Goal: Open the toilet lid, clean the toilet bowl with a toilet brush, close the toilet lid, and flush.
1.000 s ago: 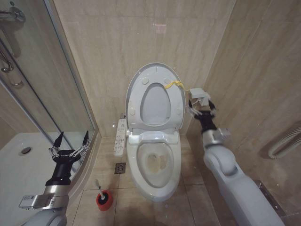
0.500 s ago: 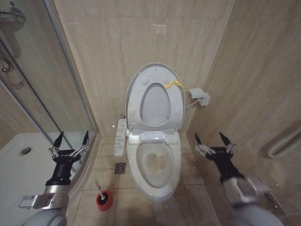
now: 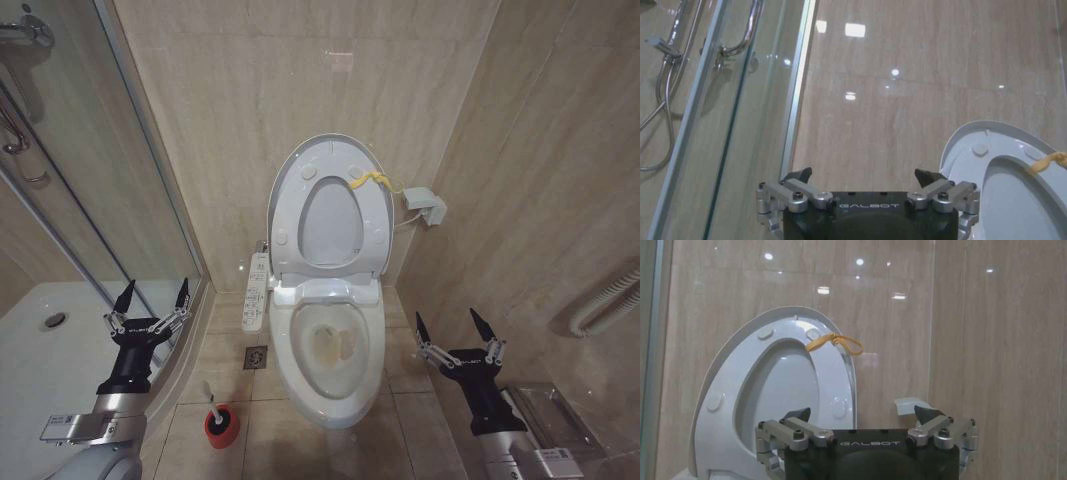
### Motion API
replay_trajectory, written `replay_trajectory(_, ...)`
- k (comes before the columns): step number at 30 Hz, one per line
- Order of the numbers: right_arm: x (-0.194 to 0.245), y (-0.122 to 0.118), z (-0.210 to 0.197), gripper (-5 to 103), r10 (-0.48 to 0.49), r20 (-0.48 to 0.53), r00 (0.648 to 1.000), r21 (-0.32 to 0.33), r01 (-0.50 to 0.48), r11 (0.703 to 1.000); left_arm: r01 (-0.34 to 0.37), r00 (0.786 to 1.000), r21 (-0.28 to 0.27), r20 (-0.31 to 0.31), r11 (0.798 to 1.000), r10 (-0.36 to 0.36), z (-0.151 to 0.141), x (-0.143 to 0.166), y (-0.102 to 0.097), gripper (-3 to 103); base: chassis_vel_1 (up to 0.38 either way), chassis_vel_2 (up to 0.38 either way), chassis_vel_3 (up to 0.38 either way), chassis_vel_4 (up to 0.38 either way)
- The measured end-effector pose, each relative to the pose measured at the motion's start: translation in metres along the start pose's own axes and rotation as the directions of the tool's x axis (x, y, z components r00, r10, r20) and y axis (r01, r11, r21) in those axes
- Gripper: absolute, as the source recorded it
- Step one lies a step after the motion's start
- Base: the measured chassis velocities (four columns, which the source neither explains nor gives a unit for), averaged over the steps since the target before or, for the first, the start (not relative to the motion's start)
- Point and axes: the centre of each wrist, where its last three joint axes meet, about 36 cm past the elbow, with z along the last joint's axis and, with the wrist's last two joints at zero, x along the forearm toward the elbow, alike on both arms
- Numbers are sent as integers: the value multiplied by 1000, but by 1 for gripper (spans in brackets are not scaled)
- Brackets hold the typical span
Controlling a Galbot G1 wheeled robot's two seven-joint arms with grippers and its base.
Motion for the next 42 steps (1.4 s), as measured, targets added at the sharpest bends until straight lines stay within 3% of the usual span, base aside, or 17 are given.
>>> replay_trajectory(42, -2, 0, 1, 100, 1, -1, 1000, -5, -1, 1000, 0, 1000, 0, 0, 1000, 0, 0, 0, 0, 100, 0, 0, 0, 0)
